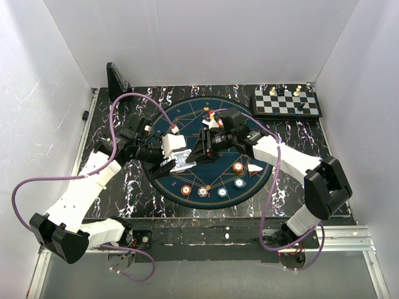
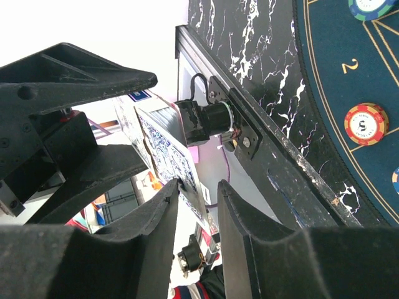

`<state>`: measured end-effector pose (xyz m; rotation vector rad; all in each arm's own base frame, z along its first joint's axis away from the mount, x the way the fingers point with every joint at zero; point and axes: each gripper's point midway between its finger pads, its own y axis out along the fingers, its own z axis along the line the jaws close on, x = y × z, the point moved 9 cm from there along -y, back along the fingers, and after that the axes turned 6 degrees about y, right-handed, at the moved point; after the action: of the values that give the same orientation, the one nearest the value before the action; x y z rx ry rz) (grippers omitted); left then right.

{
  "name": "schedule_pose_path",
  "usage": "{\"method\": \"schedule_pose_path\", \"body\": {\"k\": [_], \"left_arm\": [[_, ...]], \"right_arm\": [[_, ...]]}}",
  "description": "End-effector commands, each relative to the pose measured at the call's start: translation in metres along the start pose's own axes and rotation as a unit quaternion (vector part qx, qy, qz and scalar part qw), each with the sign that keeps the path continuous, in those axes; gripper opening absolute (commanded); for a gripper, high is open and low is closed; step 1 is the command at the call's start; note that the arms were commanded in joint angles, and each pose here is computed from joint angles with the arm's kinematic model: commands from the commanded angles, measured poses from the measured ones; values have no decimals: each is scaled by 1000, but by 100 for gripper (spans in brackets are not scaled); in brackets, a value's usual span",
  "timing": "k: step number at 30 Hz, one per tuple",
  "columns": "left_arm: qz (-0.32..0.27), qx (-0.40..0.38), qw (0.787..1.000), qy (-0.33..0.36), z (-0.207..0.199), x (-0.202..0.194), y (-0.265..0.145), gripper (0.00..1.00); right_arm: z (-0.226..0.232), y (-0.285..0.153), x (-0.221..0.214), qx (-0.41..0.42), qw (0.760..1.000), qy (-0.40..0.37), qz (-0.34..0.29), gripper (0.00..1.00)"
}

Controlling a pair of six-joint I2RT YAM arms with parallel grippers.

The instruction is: Distribute texas hold em gaming equipment

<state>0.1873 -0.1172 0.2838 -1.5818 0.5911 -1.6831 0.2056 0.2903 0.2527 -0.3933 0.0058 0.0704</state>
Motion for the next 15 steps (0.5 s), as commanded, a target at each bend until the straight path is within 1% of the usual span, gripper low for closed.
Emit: {"method": "schedule_pose_path", "body": {"k": [1,6,11,15], "left_arm": [[-49,8,999,-12,-8,5,-4,0],[-69,3,997,-33,-11,4,2,0],[-78,6,996,-34,-8,7,2,0],[-81,10,996,-32,-6,10,0,0]], "right_arm": [[13,-18,-4,12,999,-29,-23,38],[14,-28,-6,14,999,-31,-33,38],[12,-33,-8,14,999,-31,-38,35],[6,-29,-6,7,999,-21,-28,39]]}}
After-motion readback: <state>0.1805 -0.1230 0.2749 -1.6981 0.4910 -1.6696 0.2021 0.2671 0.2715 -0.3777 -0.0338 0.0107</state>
